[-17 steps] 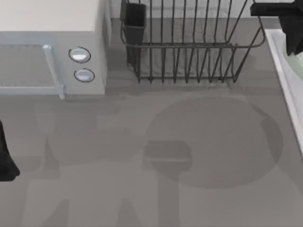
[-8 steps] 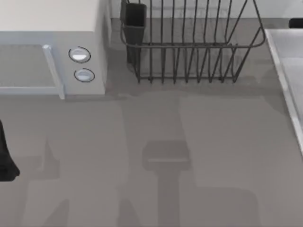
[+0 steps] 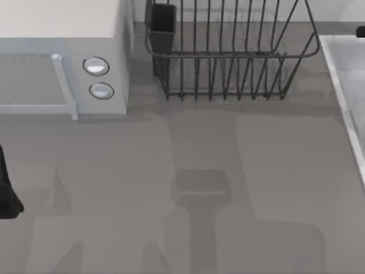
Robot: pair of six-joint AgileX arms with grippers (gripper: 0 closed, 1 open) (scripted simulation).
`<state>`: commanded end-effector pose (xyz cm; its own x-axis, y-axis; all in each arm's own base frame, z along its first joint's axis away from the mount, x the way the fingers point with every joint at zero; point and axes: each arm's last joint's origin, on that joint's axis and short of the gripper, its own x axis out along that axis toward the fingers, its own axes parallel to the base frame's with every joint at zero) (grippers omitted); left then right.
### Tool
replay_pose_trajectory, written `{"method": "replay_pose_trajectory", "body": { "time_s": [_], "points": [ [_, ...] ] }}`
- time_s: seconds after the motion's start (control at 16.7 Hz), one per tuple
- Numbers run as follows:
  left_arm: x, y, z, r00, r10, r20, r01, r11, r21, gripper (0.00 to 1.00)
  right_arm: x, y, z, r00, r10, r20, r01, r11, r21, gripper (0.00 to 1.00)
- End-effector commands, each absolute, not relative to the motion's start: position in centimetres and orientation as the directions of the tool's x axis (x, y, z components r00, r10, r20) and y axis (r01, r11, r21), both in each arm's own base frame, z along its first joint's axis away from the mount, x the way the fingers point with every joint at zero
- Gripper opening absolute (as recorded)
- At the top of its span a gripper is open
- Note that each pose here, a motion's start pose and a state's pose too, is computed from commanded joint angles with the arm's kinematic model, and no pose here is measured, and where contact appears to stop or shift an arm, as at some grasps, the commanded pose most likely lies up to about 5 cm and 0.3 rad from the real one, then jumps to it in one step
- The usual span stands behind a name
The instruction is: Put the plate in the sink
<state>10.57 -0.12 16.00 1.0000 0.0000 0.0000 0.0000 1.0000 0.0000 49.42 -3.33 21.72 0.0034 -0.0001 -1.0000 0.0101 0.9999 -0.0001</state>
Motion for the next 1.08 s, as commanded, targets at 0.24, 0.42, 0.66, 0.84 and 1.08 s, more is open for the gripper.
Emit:
{"method": "replay_pose_trajectory", "body": {
  "time_s": [0.24,0.42,0.66,0.84,1.08],
  "points": [
    [10.57,-0.12,16.0,1.0,0.0,0.0,0.0,1.0,0.0,1.0,49.42,-3.33,21.72,0.003,0.0,-1.0,0.01,1.0,0.0,0.38],
    [10.57,-0.12,16.0,1.0,0.0,0.0,0.0,1.0,0.0,1.0,49.42,-3.33,21.72,0.003,0.0,-1.0,0.01,1.0,0.0,0.6],
    [10.57,-0.12,16.0,1.0,0.0,0.0,0.0,1.0,0.0,1.0,49.42,-3.33,21.72,0.003,0.0,-1.0,0.01,1.0,0.0,0.9],
    [10.57,-0.12,16.0,1.0,0.0,0.0,0.0,1.0,0.0,1.0,49.42,-3.33,21.72,0.003,0.0,-1.0,0.01,1.0,0.0,1.0],
    [10.57,-0.12,16.0,1.0,0.0,0.0,0.0,1.0,0.0,1.0,49.42,-3.33,21.72,0.003,0.0,-1.0,0.01,1.0,0.0,1.0]
  ]
}}
